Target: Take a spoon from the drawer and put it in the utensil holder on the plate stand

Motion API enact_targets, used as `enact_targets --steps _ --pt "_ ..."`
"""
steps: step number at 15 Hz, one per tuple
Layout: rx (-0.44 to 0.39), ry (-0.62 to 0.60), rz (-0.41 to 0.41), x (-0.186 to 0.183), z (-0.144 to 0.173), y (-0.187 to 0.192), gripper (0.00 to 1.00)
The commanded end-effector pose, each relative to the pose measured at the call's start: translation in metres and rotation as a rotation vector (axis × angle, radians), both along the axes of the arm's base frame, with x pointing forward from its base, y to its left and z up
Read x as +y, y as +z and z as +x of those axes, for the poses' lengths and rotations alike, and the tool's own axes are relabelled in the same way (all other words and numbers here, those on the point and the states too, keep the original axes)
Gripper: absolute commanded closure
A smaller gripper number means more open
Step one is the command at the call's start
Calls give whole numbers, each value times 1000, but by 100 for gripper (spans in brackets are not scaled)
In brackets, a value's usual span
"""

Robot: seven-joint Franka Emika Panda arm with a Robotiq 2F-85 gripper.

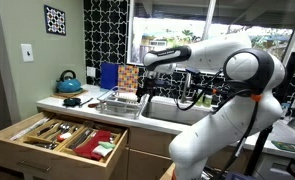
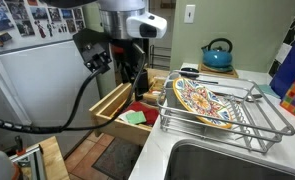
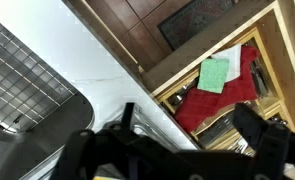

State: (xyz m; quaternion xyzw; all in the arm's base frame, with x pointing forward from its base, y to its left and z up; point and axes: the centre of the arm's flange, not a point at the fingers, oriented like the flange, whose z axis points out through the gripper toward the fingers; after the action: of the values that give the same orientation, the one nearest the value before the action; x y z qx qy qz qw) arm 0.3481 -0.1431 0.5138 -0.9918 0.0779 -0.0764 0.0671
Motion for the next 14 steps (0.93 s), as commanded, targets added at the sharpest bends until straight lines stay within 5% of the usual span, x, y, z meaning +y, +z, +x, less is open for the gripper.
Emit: enact_targets --steps 1,10,14 --pt "22 -54 -1 41 6 0 0" --pt "133 -318 -17 162 47 -39 0" --pt "135 -298 -45 167 46 -41 0"
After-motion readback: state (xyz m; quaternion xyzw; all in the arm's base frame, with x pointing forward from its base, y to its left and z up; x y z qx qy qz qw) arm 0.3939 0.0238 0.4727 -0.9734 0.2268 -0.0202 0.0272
